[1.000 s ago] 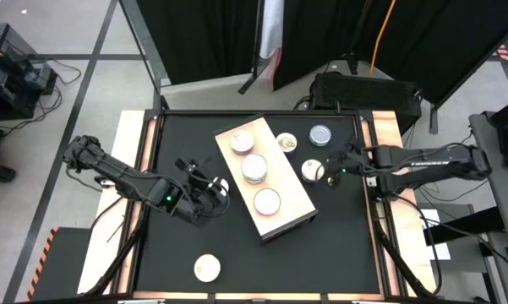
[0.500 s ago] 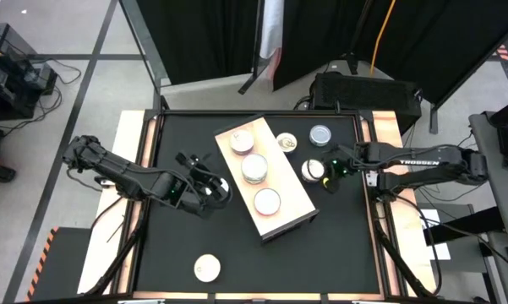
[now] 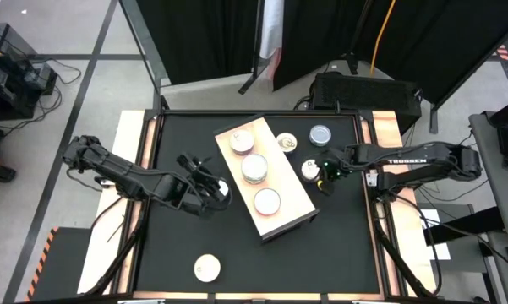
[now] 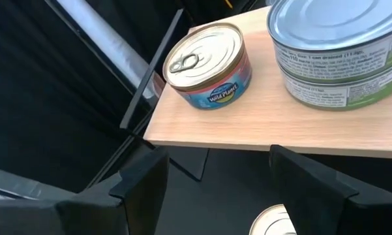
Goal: Stack canned seafood by type on shelf
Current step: Stack the blue pink tuna can on top of the blue pink tuna can on the shelf
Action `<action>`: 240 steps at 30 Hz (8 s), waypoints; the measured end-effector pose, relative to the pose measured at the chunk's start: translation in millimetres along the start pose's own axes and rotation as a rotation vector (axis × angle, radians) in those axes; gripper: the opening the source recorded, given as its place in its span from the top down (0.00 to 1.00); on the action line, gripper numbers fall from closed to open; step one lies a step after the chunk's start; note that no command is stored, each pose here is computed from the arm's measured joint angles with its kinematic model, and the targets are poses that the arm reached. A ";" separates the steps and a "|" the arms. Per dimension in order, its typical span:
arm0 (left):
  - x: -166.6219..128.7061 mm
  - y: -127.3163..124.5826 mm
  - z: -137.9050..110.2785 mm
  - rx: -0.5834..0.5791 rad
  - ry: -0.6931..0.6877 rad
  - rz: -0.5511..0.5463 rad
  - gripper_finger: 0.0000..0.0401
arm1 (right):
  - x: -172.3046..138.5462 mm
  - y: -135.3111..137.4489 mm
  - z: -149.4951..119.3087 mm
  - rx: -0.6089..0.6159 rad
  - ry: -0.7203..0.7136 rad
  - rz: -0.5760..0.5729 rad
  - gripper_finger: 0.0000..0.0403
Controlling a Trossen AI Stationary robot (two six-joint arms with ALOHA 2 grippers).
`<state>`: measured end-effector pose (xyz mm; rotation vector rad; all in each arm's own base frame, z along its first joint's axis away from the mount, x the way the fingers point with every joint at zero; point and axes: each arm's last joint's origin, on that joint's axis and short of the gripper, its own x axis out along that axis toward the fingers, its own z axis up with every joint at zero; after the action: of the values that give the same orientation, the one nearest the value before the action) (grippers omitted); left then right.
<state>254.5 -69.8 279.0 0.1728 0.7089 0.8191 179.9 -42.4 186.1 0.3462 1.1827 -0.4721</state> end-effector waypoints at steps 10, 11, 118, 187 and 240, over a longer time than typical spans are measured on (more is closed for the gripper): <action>0.0 0.0 0.0 0.001 0.000 0.001 0.33 | 10.9 1.8 4.5 -0.013 0.025 -0.018 0.98; 0.0 0.1 0.0 0.001 0.000 0.001 0.33 | 11.2 1.4 4.5 -0.009 0.029 -0.020 0.98; -0.2 -0.1 0.0 0.033 -0.003 0.002 0.33 | -21.0 36.2 49.3 -1.256 0.365 0.027 0.20; -0.2 0.6 -0.6 0.046 0.004 0.004 0.33 | -97.7 23.6 95.4 -0.624 0.395 0.009 0.52; -79.6 58.0 137.3 1.712 -0.833 0.686 0.33 | -271.7 24.1 196.0 -0.015 -1.066 0.852 0.51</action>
<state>269.5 -70.7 447.4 2.2482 0.3456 0.4584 267.3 -72.8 509.0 0.4589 -0.0498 0.1321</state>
